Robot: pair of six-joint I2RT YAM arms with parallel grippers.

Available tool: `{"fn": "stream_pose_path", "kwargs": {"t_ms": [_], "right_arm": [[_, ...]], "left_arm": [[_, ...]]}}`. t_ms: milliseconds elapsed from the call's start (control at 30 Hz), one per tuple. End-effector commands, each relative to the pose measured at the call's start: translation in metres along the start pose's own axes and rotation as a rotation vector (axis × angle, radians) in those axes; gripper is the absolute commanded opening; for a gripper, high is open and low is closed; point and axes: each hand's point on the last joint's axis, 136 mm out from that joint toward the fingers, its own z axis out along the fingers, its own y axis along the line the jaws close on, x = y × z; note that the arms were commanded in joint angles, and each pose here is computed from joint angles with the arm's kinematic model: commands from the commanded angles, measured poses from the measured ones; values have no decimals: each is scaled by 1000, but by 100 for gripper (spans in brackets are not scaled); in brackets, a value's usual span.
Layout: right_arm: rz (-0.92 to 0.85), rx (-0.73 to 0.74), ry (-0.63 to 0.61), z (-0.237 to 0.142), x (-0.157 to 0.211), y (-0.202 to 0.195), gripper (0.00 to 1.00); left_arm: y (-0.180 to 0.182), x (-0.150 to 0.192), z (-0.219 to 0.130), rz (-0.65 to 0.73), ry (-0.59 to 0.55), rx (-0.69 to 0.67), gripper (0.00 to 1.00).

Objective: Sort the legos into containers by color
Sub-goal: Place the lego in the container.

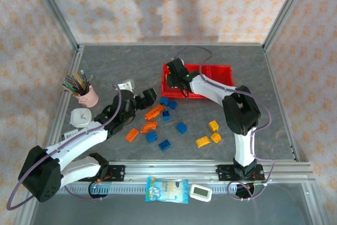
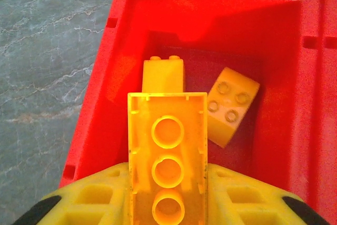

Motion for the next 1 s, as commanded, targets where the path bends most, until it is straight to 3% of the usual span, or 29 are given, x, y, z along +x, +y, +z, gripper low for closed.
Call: {"fn": "stream_pose_path", "kwargs": {"t_ms": [0, 200, 467, 967], "right_arm": [[-17, 9, 12, 9, -4, 2, 36], [-18, 4, -2, 11, -16, 6, 43], [-20, -19, -47, -23, -32, 7, 49], [84, 34, -82, -105, 27, -53, 58]], "left_arm": [[-9, -12, -3, 18, -22, 30, 99], [-7, -12, -2, 21, -17, 23, 99], [-10, -16, -3, 24, -17, 32, 99], [-35, 16, -2, 10, 77, 138, 99]]}}
